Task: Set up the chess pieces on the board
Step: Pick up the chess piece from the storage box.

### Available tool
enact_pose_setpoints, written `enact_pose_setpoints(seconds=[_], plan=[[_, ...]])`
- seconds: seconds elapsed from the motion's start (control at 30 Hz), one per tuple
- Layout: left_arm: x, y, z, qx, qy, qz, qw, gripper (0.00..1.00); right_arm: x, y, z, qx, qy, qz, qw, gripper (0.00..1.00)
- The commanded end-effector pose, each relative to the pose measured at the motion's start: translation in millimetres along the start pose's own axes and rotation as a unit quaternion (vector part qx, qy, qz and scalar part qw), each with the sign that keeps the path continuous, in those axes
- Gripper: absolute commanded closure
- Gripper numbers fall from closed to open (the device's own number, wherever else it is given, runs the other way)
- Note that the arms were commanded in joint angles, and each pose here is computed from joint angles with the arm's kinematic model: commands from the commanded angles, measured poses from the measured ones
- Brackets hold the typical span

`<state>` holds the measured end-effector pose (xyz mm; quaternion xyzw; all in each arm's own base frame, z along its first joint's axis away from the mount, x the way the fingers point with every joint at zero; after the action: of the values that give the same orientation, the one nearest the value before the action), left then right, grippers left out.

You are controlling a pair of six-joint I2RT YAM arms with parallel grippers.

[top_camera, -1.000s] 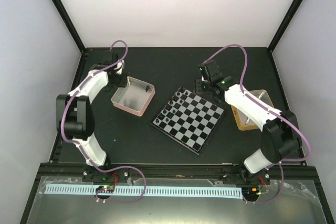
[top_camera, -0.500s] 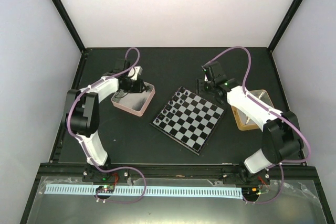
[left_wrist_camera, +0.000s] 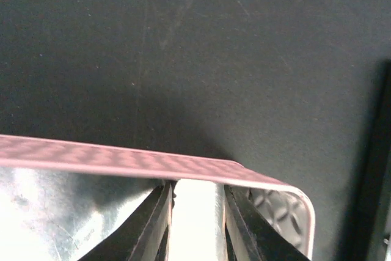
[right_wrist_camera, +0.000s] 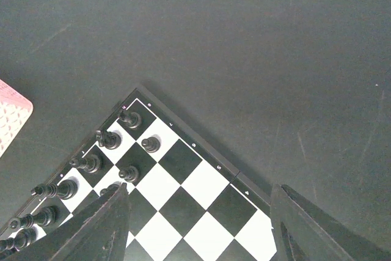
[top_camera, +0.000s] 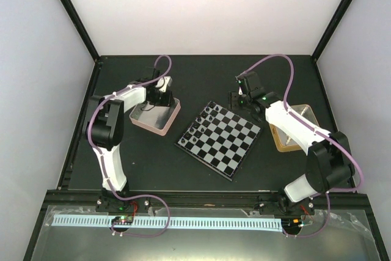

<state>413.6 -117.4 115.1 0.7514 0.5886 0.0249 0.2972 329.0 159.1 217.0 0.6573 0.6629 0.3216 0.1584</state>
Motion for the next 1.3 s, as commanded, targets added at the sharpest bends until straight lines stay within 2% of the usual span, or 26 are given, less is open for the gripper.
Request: enact_pose_setpoints(seconds=[0.0,0.33,0.67,0.83,1.07,1.27], plan=[[5,8,8,0.01,0.036,0.019,0.999,0.76,-6,2,-10,-0.015,-0.009,0.008,1.0,0.37],[7,6,14,0.03,0.056,0.018,0.998,0.73,-8,0,-12,-0.015,-0.012,0.011,1.0,0.37],[6,2,25,0.053,0.047,0.015,0.997,0.83,-9,0,-16,-0.019,-0.013,0.013,1.0,0.37],[3,5,20,0.047,0.047,0.02,0.998,0.94,-6,3,-20,-0.022,-0.003,0.012,1.0,0.37],[-14,2,-14,0.021,0.016,0.027,0.999,0.98,19,12,-32,0.007,0.103,-0.002,0.995,0.36],[-36,-8,-57,-0.012,-0.026,0.04,0.999,0.98,49,18,-43,0.046,0.242,-0.017,0.969,0.35]])
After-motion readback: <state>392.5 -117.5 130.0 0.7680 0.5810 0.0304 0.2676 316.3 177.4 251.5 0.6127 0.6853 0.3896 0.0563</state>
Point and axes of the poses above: each gripper's point midway between its finger pads, its own z axis out along the fingers, its own x axis along the line the jaws close on, y = z × x, the point moved 8 cm from there along -z, back along the fingers, and after that the axes turned 5 degrees about z, right-handed, at the moved point
